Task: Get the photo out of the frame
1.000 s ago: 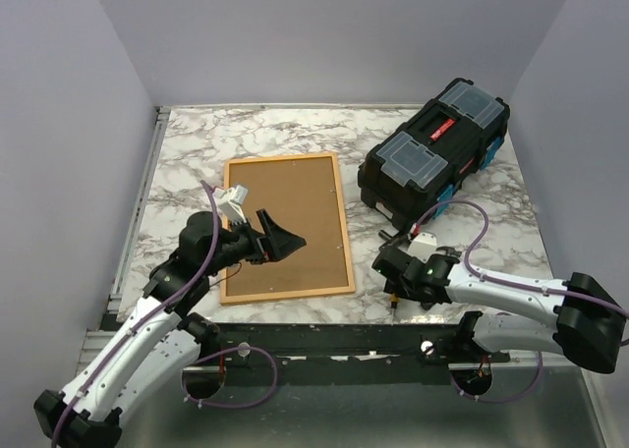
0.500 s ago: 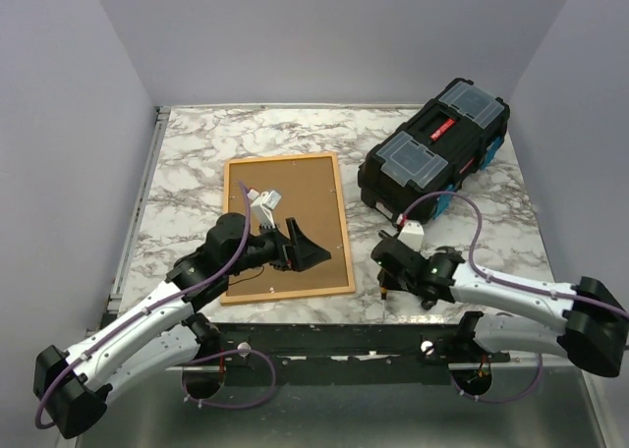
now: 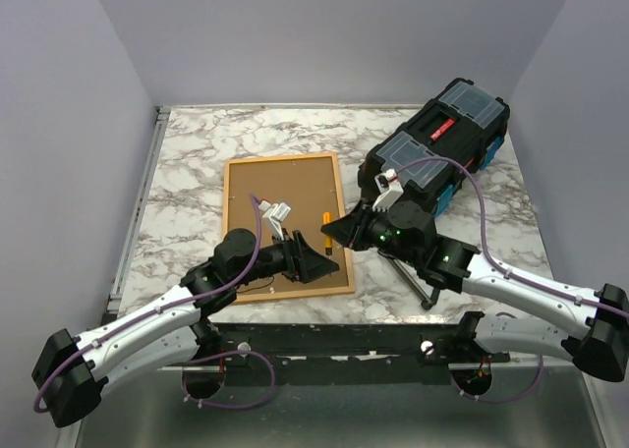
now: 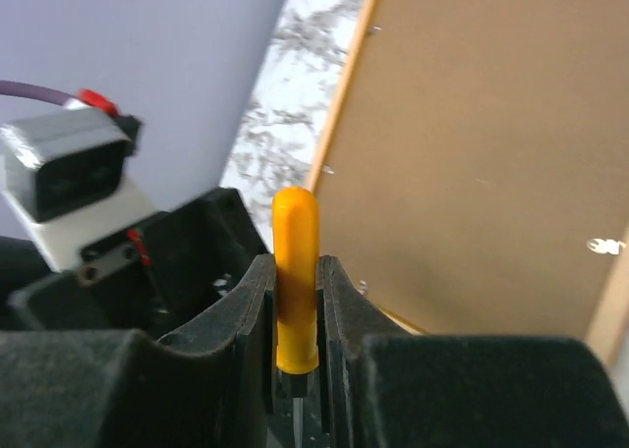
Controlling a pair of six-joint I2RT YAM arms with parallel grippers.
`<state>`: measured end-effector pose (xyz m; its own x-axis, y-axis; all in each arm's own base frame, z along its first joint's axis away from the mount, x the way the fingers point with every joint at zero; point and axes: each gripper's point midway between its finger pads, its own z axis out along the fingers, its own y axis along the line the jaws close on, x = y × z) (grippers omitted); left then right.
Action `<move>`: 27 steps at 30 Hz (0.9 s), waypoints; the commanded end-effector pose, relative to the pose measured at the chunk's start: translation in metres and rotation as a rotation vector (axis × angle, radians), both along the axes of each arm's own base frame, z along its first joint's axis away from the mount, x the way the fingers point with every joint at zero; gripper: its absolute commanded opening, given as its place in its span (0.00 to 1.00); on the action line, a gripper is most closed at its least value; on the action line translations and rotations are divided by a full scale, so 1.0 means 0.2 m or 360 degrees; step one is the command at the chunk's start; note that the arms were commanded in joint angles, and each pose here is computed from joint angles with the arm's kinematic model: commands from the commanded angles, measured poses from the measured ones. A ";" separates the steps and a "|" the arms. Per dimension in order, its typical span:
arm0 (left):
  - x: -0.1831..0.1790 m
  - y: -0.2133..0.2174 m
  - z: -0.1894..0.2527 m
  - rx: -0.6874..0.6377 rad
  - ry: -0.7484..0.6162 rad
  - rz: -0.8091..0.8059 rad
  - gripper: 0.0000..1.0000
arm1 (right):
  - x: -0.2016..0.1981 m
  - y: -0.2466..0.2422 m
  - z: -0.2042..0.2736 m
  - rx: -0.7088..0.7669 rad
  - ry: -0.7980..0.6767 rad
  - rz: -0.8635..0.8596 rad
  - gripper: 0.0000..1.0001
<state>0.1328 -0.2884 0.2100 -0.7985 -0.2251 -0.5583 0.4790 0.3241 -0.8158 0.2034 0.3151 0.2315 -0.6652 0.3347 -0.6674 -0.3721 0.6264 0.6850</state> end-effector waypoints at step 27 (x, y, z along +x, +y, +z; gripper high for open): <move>-0.34 0.09 0.07 0.0106 -0.0533 -0.0645 0.00 | -0.45 -0.02 0.25 -0.0040 -0.0135 0.1347 1.00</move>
